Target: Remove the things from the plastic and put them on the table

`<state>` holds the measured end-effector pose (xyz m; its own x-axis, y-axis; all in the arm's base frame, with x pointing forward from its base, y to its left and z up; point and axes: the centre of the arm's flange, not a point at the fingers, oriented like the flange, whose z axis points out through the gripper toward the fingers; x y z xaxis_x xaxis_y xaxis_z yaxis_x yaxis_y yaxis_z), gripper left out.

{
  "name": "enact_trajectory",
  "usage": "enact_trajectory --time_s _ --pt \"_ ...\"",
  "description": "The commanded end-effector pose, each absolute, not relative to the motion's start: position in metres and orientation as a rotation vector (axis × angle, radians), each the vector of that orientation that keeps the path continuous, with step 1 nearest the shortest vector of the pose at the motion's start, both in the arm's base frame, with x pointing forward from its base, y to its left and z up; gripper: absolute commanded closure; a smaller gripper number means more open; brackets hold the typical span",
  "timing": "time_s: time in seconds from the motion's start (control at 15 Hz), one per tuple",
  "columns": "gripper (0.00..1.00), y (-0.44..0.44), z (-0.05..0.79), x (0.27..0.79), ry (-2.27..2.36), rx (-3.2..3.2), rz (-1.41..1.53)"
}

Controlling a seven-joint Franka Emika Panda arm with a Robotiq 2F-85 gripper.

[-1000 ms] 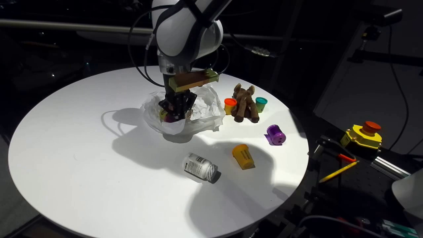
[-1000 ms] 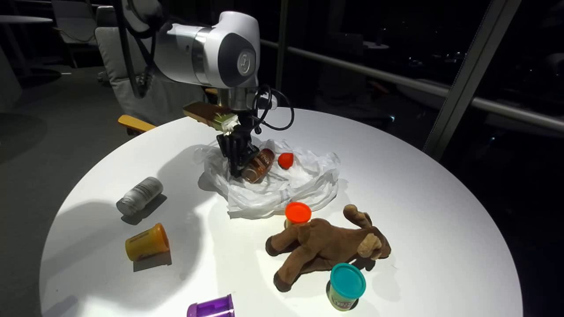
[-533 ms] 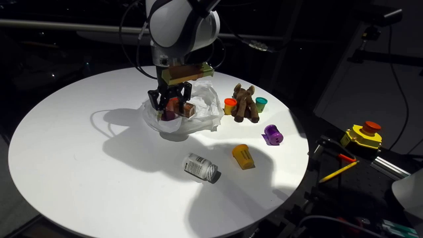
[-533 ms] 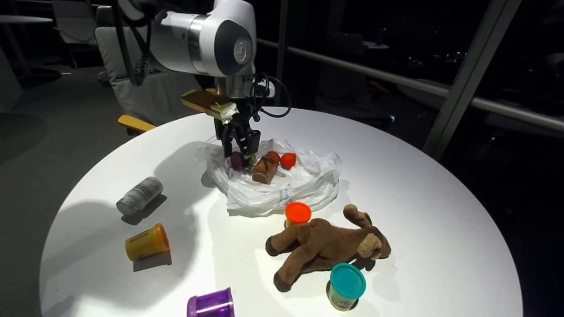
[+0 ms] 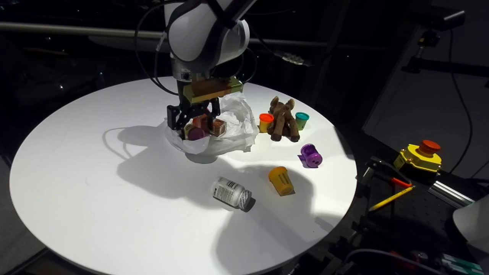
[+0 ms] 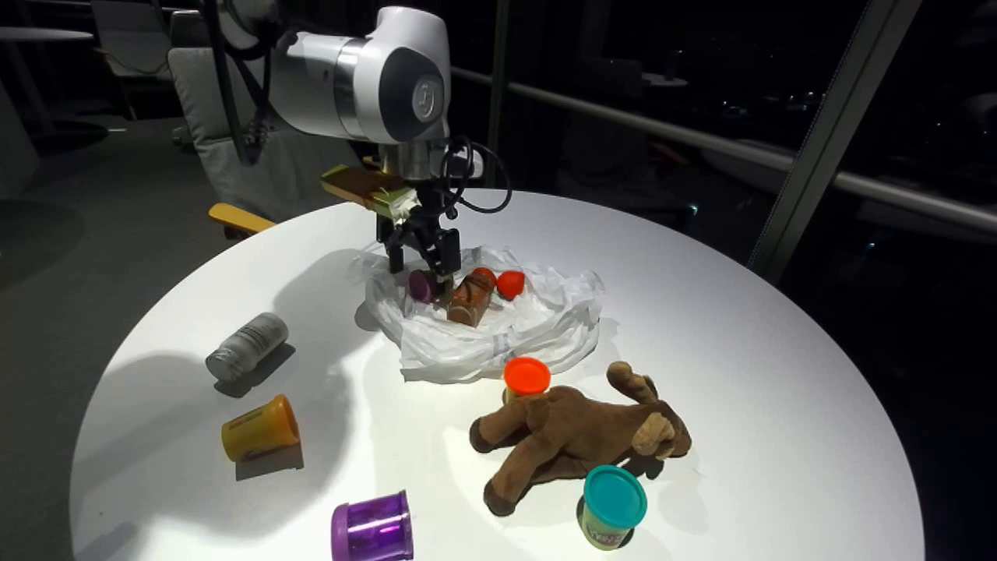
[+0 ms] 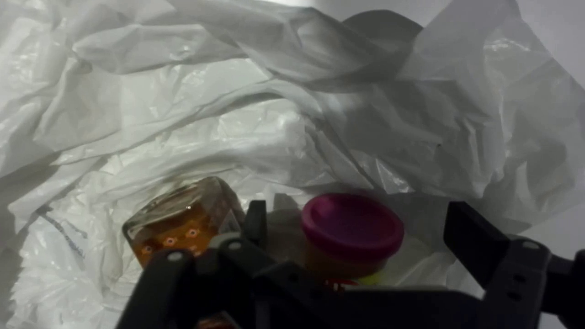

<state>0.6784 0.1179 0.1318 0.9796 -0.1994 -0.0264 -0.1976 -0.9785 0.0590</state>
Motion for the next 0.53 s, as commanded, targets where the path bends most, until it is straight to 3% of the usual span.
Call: enact_trajectory --time_s 0.0,0.47 --pt "0.01 0.121 0.13 0.7 -0.332 3.068 -0.037" --pt "0.0 0.111 0.136 0.714 -0.35 3.059 -0.01"
